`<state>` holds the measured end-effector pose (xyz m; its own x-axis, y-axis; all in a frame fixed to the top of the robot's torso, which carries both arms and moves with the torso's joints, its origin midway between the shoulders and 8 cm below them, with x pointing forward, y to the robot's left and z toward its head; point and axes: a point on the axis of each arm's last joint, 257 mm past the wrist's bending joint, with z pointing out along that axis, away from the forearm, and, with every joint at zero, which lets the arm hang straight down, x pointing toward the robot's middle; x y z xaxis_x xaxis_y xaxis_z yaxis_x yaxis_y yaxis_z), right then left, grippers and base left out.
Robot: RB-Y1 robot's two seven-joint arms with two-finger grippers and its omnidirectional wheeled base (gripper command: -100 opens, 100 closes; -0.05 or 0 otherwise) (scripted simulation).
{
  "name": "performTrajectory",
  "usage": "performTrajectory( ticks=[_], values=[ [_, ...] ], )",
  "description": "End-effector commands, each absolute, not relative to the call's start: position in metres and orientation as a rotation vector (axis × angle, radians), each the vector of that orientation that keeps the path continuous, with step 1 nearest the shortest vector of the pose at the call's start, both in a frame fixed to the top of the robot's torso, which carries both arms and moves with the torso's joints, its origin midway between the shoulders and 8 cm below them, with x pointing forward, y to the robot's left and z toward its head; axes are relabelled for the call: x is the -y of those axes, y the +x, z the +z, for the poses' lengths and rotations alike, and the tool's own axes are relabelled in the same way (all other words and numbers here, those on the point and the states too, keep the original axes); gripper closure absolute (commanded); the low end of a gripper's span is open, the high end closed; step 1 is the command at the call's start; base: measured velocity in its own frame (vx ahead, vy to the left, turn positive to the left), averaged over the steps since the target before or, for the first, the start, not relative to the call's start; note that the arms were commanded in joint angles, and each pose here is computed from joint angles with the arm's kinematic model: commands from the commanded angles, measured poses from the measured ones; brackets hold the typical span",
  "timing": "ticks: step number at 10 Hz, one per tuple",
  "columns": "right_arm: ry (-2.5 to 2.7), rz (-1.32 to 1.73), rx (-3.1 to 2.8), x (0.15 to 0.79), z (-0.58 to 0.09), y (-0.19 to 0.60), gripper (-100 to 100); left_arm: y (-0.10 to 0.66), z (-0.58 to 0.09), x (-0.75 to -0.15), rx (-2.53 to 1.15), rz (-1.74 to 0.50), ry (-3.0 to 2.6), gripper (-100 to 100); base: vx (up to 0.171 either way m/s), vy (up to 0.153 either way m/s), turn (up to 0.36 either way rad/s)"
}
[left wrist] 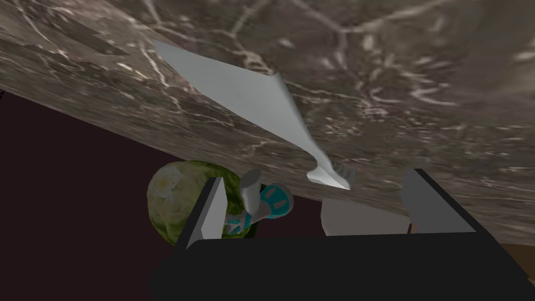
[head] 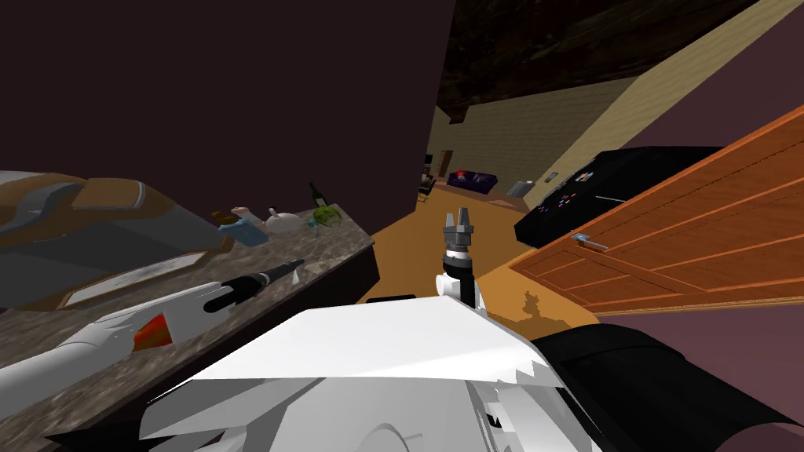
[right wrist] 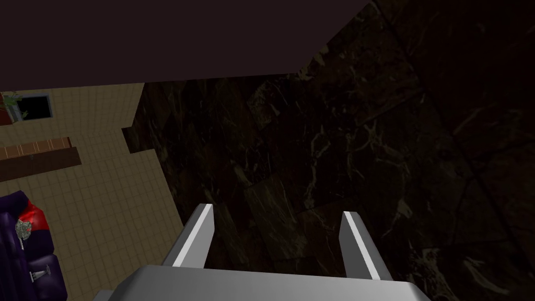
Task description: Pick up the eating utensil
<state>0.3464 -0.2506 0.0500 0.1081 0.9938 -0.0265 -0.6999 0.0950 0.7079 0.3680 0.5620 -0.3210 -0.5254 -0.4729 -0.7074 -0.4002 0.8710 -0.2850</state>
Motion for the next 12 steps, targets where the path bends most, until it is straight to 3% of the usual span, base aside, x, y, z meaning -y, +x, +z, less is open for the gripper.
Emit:
performTrajectory(
  ticks=[1, 2, 3, 4, 9, 10, 12],
  values=[
    [0.62, 1.37, -0.593, 0.251, 0.05, 0.346, 0, 0.351, -0.325, -0.591, -2.215, -0.011, -0.641, -100, 0.02, -0.077, -0.164],
    [0.62, 1.37, -0.593, 0.251, 0.05, 0.346, 0, 0.356, -0.323, -0.582, -2.204, -0.05, -0.636, -100, 0.008, -0.032, -0.026],
    [0.62, 1.37, -0.593, 0.251, 0.05, 0.346, 0, 0.355, -0.324, -0.585, -2.206, -0.043, -0.638, 0, 0.002, -0.006, 0.006],
    [0.62, 1.37, -0.593, 0.251, 0.05, 0.346, 0, 0.352, -0.329, -0.594, -2.197, -0.031, -0.667, -100, -0.016, 0.0, -0.207],
    [0.62, 1.37, -0.593, 0.251, 0.05, 0.346, 0, 0.344, -0.34, -0.611, -2.181, -0.004, -0.727, -100, -0.032, 0.017, -0.142],
    [0.62, 1.37, -0.593, 0.251, 0.05, 0.346, 0, 0.344, -0.34, -0.611, -2.18, -0.003, -0.728, 100, -0.004, 0.002, 0.014],
    [0.62, 1.37, -0.593, 0.251, 0.05, 0.346, 0, 0.344, -0.34, -0.612, -2.18, -0.001, -0.731, 100, 0.0, 0.0, 0.0]
  ],
)
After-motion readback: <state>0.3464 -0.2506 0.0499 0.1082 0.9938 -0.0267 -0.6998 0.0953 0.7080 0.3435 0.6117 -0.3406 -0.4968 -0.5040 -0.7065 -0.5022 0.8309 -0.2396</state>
